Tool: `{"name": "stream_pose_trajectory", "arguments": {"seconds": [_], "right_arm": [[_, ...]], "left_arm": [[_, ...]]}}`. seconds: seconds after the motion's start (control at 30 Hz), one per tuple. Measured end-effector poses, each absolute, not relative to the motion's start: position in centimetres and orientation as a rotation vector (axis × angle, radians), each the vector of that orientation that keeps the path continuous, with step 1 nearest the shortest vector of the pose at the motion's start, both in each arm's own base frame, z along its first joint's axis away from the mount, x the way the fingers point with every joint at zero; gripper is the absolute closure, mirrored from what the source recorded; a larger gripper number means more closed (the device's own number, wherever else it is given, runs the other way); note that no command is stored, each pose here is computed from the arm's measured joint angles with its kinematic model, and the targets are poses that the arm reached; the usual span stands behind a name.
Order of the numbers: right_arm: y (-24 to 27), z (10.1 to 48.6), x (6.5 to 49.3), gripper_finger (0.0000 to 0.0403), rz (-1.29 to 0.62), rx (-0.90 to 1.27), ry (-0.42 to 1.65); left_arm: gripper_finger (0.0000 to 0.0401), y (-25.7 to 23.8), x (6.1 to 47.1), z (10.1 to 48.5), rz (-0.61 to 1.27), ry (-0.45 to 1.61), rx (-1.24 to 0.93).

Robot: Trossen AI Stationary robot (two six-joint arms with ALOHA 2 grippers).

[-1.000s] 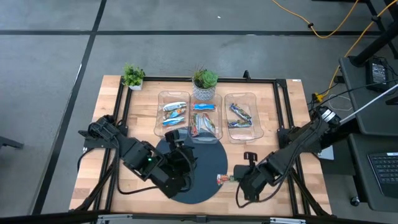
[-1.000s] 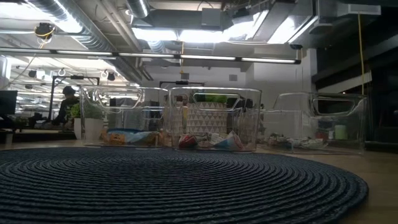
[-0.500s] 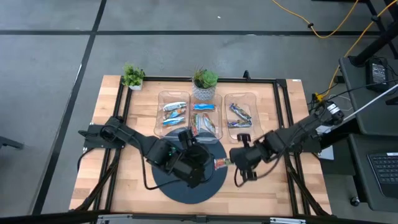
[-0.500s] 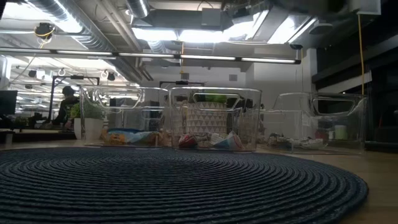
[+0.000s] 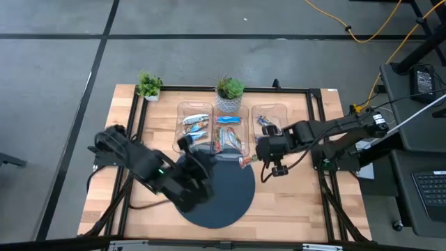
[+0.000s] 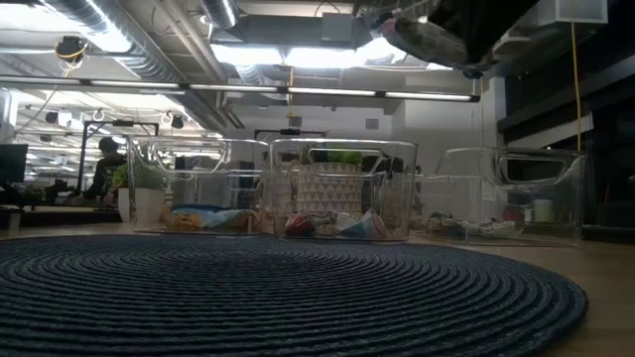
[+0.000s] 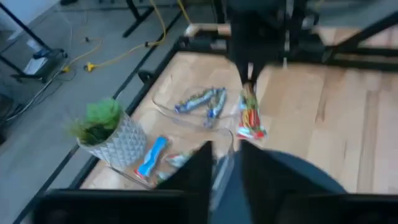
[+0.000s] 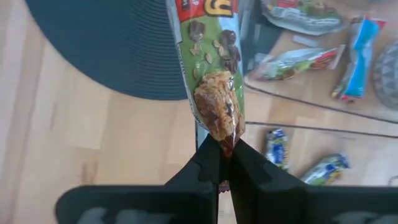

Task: Pick and place Granola Bars by type
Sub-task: Put the red granola bar into the middle transparent bin

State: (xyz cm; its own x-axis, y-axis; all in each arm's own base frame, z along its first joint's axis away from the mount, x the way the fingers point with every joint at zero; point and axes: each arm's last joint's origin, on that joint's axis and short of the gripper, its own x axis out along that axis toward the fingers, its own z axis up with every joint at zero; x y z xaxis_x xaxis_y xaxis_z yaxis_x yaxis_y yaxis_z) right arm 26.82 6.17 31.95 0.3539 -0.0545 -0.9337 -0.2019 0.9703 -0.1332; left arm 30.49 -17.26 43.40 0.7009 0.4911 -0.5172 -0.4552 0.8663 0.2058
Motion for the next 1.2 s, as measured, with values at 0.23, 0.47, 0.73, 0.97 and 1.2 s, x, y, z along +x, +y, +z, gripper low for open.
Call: {"name": "stream_pose_trajectory", "arguments": {"seconds": [0.23,0.47,0.73,0.97,1.2], "right_arm": [[4.6,32.0,27.3,0.0385,0.122,-0.318,1.197],[2.4,32.2,28.0,0.0385,0.120,-0.371,1.162],[-0.6,32.4,28.5,0.0384,0.067,-0.386,1.129],[-2.5,32.8,29.3,0.0384,0.002,-0.372,1.047],[-3.8,33.3,29.9,0.0384,-0.049,-0.312,0.960]], "left_arm": [[0.0399,-12.3,27.2,48.1,0.545,0.515,0.055],[0.0400,-7.6,24.1,51.6,0.522,0.454,0.045],[0.0399,-6.6,19.4,55.4,0.227,0.313,0.058],[0.0399,-3.7,15.2,56.1,0.087,0.260,0.126],[0.0399,-0.9,9.5,50.9,0.079,0.107,0.067]]}}
